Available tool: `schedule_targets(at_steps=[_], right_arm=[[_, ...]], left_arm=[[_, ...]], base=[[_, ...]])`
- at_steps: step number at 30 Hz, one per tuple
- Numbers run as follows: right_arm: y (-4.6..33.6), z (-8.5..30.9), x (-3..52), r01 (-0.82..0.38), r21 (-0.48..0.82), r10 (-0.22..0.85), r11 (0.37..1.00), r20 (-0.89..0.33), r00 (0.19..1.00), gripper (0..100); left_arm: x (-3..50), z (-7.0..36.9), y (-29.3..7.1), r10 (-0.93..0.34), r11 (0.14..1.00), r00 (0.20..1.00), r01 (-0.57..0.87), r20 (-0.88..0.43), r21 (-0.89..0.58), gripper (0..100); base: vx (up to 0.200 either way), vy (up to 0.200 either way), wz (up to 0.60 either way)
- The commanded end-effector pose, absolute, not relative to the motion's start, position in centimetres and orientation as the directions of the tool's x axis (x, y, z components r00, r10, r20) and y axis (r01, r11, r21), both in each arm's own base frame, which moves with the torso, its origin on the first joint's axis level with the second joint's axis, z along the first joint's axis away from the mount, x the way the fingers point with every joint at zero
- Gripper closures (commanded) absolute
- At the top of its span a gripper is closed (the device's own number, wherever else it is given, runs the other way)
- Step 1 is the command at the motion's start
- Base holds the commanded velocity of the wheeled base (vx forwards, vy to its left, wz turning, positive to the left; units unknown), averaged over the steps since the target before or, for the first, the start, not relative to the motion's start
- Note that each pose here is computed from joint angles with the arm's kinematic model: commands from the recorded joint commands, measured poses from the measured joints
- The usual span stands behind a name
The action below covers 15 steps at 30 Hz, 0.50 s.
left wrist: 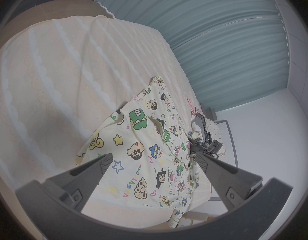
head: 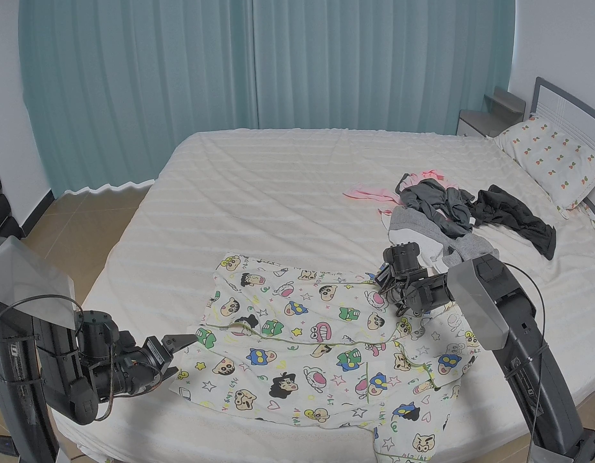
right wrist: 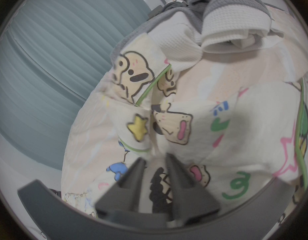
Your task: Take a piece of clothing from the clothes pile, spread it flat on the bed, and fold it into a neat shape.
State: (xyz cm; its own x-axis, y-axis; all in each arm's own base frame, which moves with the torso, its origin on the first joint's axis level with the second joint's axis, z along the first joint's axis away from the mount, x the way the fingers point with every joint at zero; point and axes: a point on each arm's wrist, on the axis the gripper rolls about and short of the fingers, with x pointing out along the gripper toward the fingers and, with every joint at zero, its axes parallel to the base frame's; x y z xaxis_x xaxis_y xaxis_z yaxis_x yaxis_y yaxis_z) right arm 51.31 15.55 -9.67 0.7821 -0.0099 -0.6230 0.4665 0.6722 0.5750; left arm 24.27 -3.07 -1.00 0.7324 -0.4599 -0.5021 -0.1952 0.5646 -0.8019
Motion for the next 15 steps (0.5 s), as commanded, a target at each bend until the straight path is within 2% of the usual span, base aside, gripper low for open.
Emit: schedule_targets(at_steps=[1, 12, 13, 15], right_arm=[[15.70, -7.99, 51.69, 0.439, 0.604, -0.005, 0.666, -0.584, 0.812, 100], [16.29, -8.37, 51.23, 0.452, 0.562, -0.020, 0.692, -0.612, 0.791, 100], [16.27, -8.37, 51.18, 0.457, 0.554, -0.024, 0.696, -0.618, 0.786, 0], [16.26, -8.33, 51.16, 0.459, 0.549, -0.028, 0.699, -0.620, 0.784, 0]], left_arm=[[24.36, -0.89, -3.10, -0.461, 0.563, 0.740, -0.182, -0.490, -0.806, 0], [24.36, -0.89, -3.10, -0.461, 0.563, 0.740, -0.182, -0.490, -0.806, 0], [24.36, -0.89, -3.06, -0.460, 0.563, 0.741, -0.183, -0.490, -0.806, 0], [24.36, -0.89, -3.10, -0.461, 0.563, 0.740, -0.182, -0.490, -0.806, 0]], base=[[0.000, 0.000, 0.00], [0.000, 0.000, 0.00], [0.000, 0.000, 0.00], [0.000, 0.000, 0.00]])
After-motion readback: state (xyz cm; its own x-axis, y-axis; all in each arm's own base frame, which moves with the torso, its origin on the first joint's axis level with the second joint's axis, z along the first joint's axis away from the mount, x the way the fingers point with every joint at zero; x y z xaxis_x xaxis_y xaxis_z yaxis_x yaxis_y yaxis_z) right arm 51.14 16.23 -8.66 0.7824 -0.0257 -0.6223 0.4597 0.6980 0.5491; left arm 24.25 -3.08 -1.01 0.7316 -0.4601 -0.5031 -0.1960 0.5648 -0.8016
